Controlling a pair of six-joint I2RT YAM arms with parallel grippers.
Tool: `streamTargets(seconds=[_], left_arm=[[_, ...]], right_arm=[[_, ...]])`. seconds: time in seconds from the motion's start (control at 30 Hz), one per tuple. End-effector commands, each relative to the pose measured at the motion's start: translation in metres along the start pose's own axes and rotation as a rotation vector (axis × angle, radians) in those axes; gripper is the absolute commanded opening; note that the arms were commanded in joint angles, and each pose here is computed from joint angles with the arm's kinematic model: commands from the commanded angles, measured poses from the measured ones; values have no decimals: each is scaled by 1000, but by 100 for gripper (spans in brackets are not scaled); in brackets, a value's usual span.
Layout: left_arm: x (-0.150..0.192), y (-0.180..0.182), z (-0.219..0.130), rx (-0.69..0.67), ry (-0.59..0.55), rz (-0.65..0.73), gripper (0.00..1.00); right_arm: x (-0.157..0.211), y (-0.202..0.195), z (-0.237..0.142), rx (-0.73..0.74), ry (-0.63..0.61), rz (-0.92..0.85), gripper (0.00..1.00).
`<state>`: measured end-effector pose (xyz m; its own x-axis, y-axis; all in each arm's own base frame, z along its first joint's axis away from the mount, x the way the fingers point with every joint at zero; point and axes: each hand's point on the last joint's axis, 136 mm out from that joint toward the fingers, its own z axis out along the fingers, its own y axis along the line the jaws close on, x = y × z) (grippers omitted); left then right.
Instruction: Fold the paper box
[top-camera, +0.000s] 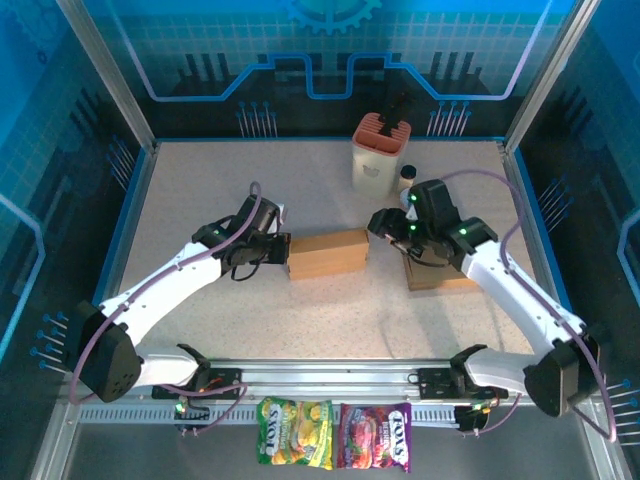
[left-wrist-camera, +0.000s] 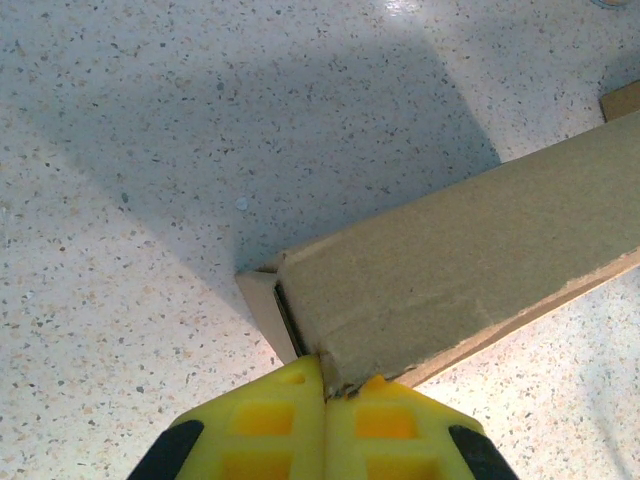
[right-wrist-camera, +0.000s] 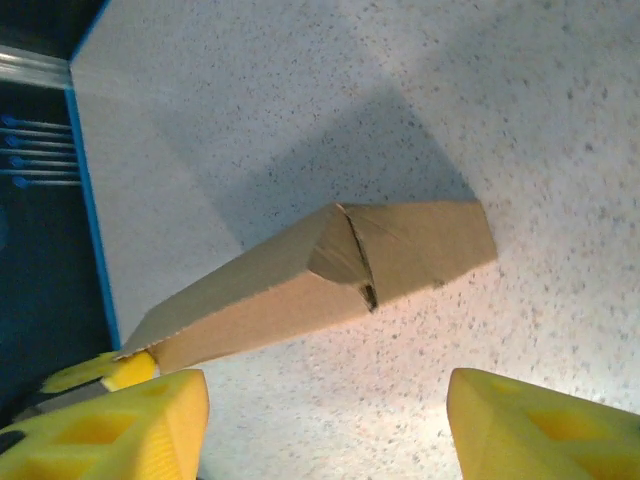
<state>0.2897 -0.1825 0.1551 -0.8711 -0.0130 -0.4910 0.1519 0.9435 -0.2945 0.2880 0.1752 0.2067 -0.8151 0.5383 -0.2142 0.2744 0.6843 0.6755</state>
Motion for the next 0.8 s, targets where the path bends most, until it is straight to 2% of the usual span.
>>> streamTargets(seconds=[0.0,0.1,0.2,0.33,0.47,0.77], left_arm=[[28,9,3,-43,94,-11,0],[30,11,3,-51,100,-3,0],[31,11,4,-55,99,-1,0],[29,10,4,-55,99,0,0],[29,9,5,-55,99,1,0],[28,9,3,-59,101,10,0]], right_arm=[[2,1,-5,-95,-39,354,75],[-4,-4,-1,-168,-116,502,100],[-5,0,6,-213,-110,569,100],[8,-5,21,-168,-31,614,100],[15,-14,32,-100,-8,605,100],[13,5,52,-137,29,566,95]])
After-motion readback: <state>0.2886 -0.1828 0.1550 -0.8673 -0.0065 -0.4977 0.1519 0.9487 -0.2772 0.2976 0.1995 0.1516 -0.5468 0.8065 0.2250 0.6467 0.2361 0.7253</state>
